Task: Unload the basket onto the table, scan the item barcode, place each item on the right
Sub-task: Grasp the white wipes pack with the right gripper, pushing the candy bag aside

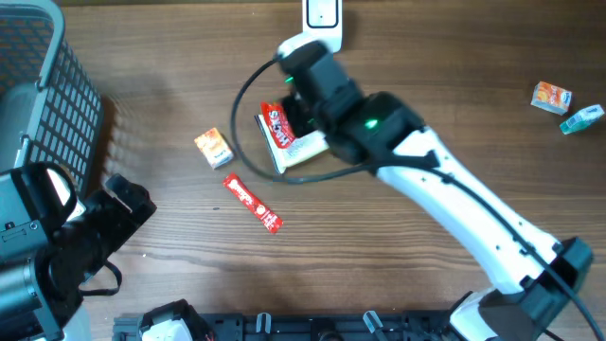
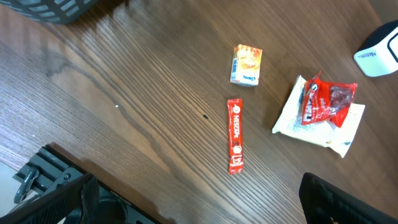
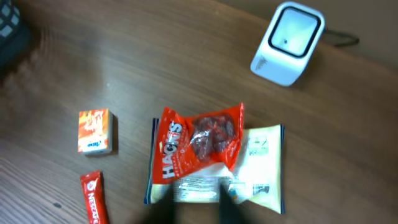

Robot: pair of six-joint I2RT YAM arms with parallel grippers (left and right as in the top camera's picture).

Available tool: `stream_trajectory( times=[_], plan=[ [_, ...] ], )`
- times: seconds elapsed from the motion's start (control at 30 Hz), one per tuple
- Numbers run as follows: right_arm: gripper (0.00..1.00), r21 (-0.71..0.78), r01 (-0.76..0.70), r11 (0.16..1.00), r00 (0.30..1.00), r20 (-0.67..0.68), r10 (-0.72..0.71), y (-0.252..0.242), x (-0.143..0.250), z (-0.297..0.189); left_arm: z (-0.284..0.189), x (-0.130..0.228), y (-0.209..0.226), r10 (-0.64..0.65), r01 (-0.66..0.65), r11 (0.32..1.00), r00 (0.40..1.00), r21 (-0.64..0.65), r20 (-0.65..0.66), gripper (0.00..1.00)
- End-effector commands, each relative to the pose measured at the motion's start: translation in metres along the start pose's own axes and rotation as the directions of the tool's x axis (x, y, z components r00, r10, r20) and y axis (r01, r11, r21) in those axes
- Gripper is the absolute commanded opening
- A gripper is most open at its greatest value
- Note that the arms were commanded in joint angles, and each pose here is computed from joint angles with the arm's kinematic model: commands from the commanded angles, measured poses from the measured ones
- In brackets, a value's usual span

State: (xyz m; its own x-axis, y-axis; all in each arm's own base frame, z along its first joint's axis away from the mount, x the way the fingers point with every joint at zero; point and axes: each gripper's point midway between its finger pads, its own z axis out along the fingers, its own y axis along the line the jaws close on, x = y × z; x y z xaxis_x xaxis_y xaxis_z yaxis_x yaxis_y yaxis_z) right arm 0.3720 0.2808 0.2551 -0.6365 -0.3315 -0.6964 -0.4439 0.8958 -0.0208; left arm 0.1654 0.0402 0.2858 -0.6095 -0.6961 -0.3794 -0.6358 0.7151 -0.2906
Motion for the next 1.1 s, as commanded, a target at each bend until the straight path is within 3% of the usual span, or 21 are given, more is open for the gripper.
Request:
stream_trajectory(
  times=[0.0, 0.07, 0.1, 0.13, 0.2, 0.27, 0.33, 0.47, 0.6, 0.67, 0.8, 1.07],
  plan=[
    [0.64, -0.065, -0.065, 0.996, 0.986, -0.160, 0.054, 0.001, 0.044, 0.056, 0.000, -0.002, 0.002, -0.017, 0.017, 1.000, 1.000, -0.009, 0.008, 1.00],
    [0.66, -0.029, -0.148, 0.989, 0.971, -0.192, 0.139, -0.012, 0.054, 0.084, 0.000, -0.002, 0.002, -0.017, 0.017, 1.000, 1.000, -0.009, 0.008, 1.00],
    [0.63, -0.039, -0.181, 0.983, 0.964, -0.206, 0.170, -0.015, 0.057, 0.098, 0.000, -0.002, 0.002, -0.017, 0.017, 1.000, 1.000, -0.009, 0.008, 1.00],
    [0.57, -0.057, -0.202, 0.978, 0.958, -0.217, 0.185, -0.015, 0.060, 0.109, 0.000, -0.002, 0.002, -0.017, 0.017, 1.000, 1.000, -0.009, 0.008, 1.00],
    [0.35, -0.126, -0.245, 0.961, 0.947, -0.245, 0.209, -0.012, 0.067, 0.134, 0.000, -0.002, 0.002, -0.017, 0.017, 1.000, 1.000, -0.009, 0.008, 1.00],
    [0.22, -0.115, -0.316, 0.942, 0.921, -0.275, 0.276, -0.019, 0.078, 0.158, 0.000, -0.002, 0.002, -0.017, 0.017, 1.000, 1.000, -0.009, 0.008, 1.00],
    [0.21, -0.070, -0.380, 0.922, 0.891, -0.295, 0.345, -0.035, 0.088, 0.175, 0.000, -0.002, 0.002, -0.017, 0.017, 1.000, 1.000, -0.009, 0.008, 1.00],
    [0.36, -0.034, -0.413, 0.910, 0.869, -0.312, 0.383, -0.058, 0.100, 0.190, 0.000, -0.002, 0.002, -0.017, 0.017, 1.000, 1.000, -0.009, 0.008, 1.00],
    [0.70, -0.043, -0.404, 0.914, 0.872, -0.319, 0.370, -0.065, 0.102, 0.190, 0.000, -0.002, 0.002, -0.017, 0.017, 1.000, 1.000, -0.009, 0.008, 1.00],
    [0.81, -0.059, -0.408, 0.911, 0.870, -0.327, 0.368, -0.062, 0.102, 0.190, 0.000, -0.002, 0.002, -0.017, 0.017, 1.000, 1.000, -0.009, 0.008, 1.00],
    [0.86, -0.085, -0.410, 0.908, 0.867, -0.344, 0.360, -0.057, 0.104, 0.188, 0.000, -0.002, 0.002, -0.017, 0.017, 1.000, 1.000, -0.009, 0.008, 1.00],
    [0.77, -0.227, -0.457, 0.860, 0.842, -0.422, 0.336, -0.027, 0.116, 0.197, 0.000, -0.002, 0.002, -0.017, 0.017, 1.000, 1.000, -0.009, 0.008, 1.00]
  ],
)
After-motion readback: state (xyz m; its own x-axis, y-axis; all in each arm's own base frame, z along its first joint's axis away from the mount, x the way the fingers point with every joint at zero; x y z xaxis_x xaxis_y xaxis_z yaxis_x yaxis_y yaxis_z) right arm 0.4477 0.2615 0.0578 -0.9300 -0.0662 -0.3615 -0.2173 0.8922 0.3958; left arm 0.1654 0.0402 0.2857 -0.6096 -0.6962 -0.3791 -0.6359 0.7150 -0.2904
